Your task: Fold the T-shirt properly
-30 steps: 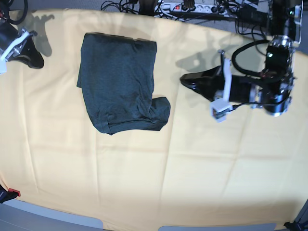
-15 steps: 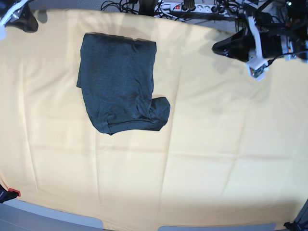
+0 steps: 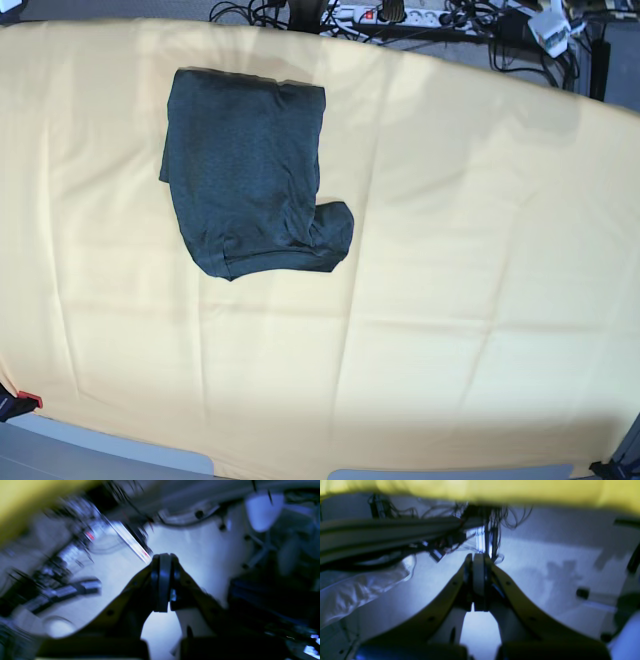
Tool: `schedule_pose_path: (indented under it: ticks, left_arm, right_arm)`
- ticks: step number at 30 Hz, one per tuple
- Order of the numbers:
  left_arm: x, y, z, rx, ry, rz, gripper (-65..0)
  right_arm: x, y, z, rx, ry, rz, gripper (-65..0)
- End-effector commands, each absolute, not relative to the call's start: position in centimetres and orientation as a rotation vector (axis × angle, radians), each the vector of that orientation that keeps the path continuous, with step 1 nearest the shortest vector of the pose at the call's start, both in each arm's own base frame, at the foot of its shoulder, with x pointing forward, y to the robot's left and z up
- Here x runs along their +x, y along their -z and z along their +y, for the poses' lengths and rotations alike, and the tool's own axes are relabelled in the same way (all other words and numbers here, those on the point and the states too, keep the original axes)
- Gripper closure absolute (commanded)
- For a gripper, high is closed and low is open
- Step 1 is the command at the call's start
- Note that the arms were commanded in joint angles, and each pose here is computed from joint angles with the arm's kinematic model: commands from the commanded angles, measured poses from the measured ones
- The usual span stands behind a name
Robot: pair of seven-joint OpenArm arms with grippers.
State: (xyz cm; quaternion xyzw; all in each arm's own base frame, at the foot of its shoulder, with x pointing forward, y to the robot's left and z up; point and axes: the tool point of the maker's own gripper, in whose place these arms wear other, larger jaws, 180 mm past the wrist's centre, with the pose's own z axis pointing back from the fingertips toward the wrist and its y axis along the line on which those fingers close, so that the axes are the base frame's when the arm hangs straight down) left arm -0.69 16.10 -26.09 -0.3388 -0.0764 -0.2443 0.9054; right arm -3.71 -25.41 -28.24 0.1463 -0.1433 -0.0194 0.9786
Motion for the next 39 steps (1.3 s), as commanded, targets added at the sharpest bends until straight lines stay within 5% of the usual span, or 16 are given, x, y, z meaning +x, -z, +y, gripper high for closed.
schedule_pose_path:
  ticks: [1,12,29,39]
  left_arm:
    - [-1.4,25.6,15.6,-0.731,0.499,-0.151,0.0]
    - [-5.7,31.2,18.2,-0.721,0.297,0.001,0.0]
    - [-6.8,47.9,21.5,-0.640,0.014,0.144,0.0]
    - [-4.6,54.6,22.0,-0.533,0.033,0.011,0.0]
  right_arm:
    - [-4.4,27.8,-25.5,0.296,0.038,-0.269,0.0]
    - [-10.1,33.7,-22.3,0.563,0.160,-0.014,0.0]
    - [-14.1,50.5,-21.0,0.472,0.160,0.188,0.0]
    - [-12.2,57.1,-18.3,0.446,0.007,0.054,0.0]
